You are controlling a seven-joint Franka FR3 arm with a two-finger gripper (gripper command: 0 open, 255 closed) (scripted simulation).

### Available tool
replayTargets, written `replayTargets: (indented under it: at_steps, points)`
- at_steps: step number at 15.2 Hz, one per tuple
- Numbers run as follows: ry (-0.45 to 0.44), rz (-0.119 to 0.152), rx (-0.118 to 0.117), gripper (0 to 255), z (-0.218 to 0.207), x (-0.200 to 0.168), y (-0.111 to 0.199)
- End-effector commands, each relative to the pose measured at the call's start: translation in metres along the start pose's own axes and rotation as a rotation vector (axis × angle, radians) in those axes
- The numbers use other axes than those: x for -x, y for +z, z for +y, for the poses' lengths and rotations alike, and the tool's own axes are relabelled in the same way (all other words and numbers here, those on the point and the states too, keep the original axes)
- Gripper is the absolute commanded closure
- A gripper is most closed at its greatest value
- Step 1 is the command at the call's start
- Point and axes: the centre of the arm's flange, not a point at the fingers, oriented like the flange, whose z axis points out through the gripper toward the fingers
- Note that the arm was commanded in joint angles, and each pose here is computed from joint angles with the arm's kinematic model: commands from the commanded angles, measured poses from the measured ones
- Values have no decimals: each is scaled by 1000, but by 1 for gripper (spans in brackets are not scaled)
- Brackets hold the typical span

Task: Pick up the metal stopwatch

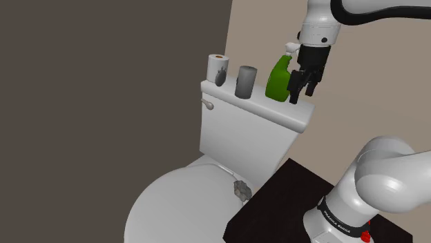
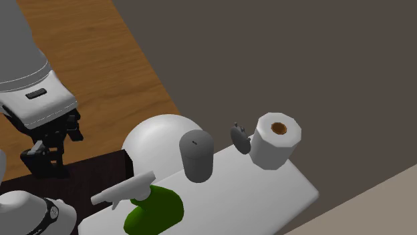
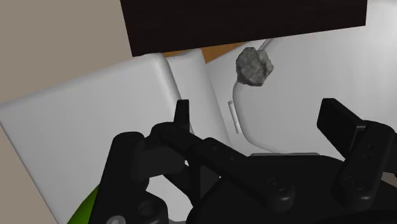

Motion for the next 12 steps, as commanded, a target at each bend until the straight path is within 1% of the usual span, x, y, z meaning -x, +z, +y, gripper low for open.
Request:
replayTargets:
  at_steps: [1, 7, 12]
  points:
    - [0, 0, 0, 0, 0, 0, 0]
    - [244, 30, -7, 0, -43, -61, -1]
    - [447, 56, -14, 0, -66, -119, -3]
